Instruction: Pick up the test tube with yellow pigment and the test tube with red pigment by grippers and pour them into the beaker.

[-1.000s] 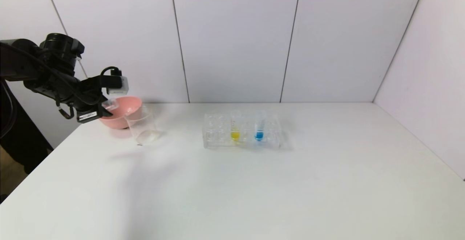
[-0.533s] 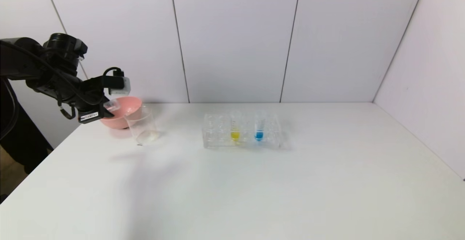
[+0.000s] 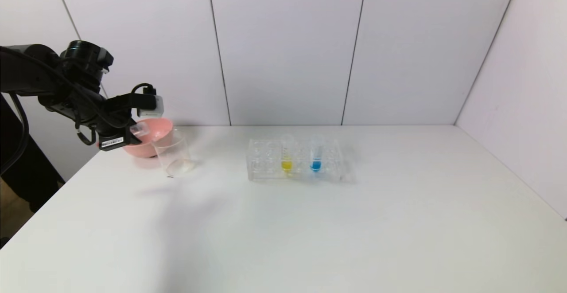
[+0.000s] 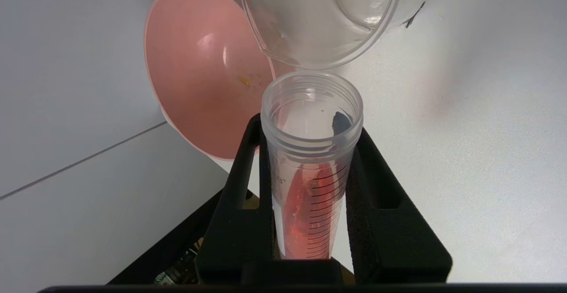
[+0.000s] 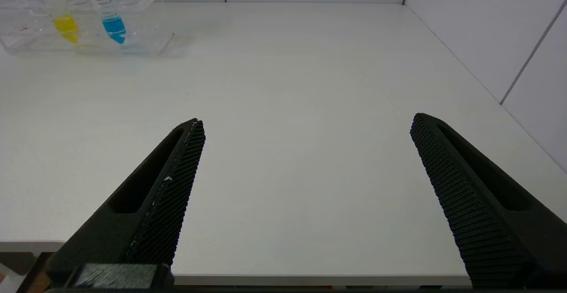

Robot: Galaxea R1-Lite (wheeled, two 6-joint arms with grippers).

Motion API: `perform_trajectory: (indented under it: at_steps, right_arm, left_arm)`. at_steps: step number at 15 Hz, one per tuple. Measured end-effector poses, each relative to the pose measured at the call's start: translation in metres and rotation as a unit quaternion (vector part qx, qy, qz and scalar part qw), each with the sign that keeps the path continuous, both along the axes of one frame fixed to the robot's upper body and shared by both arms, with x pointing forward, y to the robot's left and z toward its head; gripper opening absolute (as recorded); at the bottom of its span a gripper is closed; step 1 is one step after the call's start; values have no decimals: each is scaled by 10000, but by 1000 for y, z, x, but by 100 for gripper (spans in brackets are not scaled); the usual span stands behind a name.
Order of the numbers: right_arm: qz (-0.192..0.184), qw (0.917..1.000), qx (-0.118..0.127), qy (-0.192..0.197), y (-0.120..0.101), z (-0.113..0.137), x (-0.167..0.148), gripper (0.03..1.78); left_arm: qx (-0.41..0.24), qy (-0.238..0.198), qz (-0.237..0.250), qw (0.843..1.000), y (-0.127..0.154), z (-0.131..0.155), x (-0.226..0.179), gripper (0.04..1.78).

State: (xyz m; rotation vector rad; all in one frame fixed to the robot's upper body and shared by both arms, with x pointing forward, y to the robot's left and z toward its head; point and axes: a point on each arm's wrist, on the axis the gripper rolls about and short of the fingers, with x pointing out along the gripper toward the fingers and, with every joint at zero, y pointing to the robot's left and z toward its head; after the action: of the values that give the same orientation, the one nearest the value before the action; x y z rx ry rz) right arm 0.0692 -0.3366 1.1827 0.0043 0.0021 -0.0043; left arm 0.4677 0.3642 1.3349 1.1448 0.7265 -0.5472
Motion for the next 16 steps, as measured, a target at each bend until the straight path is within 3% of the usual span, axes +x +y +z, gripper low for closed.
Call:
perform_trajectory:
  at_steps: [16]
  right_arm:
    - [-2,10000,2,-2,0,0,0,170]
  left_arm:
    - [485,229,75,9985,-11,-6,11,47]
